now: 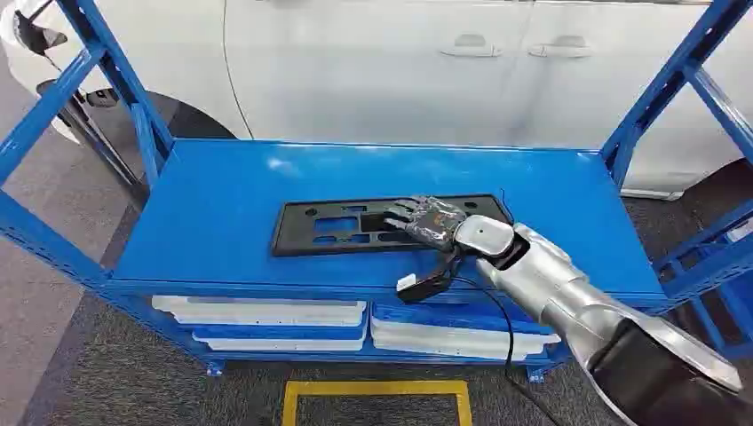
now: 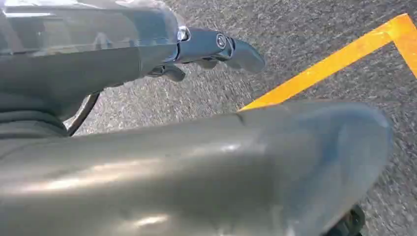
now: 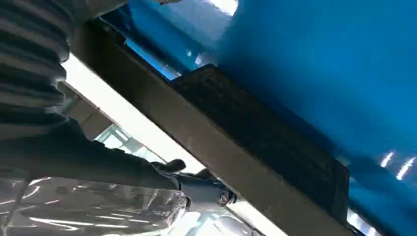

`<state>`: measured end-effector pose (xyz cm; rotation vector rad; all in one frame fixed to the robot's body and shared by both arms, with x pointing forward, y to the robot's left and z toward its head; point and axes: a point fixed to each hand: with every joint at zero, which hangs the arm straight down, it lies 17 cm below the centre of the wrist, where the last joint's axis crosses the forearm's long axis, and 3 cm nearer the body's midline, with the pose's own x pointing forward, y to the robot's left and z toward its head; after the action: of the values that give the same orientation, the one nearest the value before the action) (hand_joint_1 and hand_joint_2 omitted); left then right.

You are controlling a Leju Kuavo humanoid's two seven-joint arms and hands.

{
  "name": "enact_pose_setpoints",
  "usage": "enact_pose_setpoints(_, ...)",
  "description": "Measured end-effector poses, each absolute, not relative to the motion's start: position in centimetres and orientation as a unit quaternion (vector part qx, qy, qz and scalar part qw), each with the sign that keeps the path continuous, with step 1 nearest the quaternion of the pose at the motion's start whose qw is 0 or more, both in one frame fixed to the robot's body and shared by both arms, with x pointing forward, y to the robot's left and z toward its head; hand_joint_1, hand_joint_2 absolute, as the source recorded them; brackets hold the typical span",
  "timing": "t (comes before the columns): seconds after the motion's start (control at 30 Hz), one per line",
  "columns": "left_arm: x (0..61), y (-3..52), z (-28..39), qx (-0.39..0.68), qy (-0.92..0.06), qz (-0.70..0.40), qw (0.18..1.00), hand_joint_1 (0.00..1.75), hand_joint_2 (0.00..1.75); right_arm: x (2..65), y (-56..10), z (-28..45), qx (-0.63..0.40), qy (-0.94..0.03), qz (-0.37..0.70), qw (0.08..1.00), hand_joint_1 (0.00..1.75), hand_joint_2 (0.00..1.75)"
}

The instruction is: Take the parts from the cabinet and place them on the table.

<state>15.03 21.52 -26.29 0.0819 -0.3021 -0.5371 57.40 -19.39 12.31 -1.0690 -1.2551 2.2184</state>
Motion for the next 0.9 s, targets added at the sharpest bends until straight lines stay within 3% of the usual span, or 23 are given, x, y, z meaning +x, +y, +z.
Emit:
enact_pose_setpoints(0.07,15.1,21.5,-26.3,0.040,-0.149,-0.264,0.952,0.00,0.00,57.5,-19.4,12.4,-0.381,-0.445,0.788,0.188,0.40,1.75)
enact_pose_setpoints(0.23,15.1,21.5,-26.3,0.040,-0.149,-0.264,0.952,0.00,0.00,57.5,-19.4,12.4,-0.381,-0.445,0.789,0.188,0.40,1.75)
enact_pose_setpoints(0.27,15.1,21.5,-26.3,0.040,-0.149,-0.264,0.952,0.00,0.00,57.5,-19.4,12.4,-0.381,-0.445,0.788,0.188,1.13,1.75)
enact_pose_setpoints(0.3,15.1,21.5,-26.3,0.040,-0.150,-0.263,0.952,0.00,0.00,57.7,-19.1,12.6,-0.381,-0.446,0.788,0.188,1.75,1.75)
enact_pose_setpoints(0.9,14.8,21.5,-26.3,0.039,-0.151,-0.263,0.952,0.00,0.00,58.2,-18.8,14.3,-0.369,-0.494,0.761,0.204,1.75,1.75)
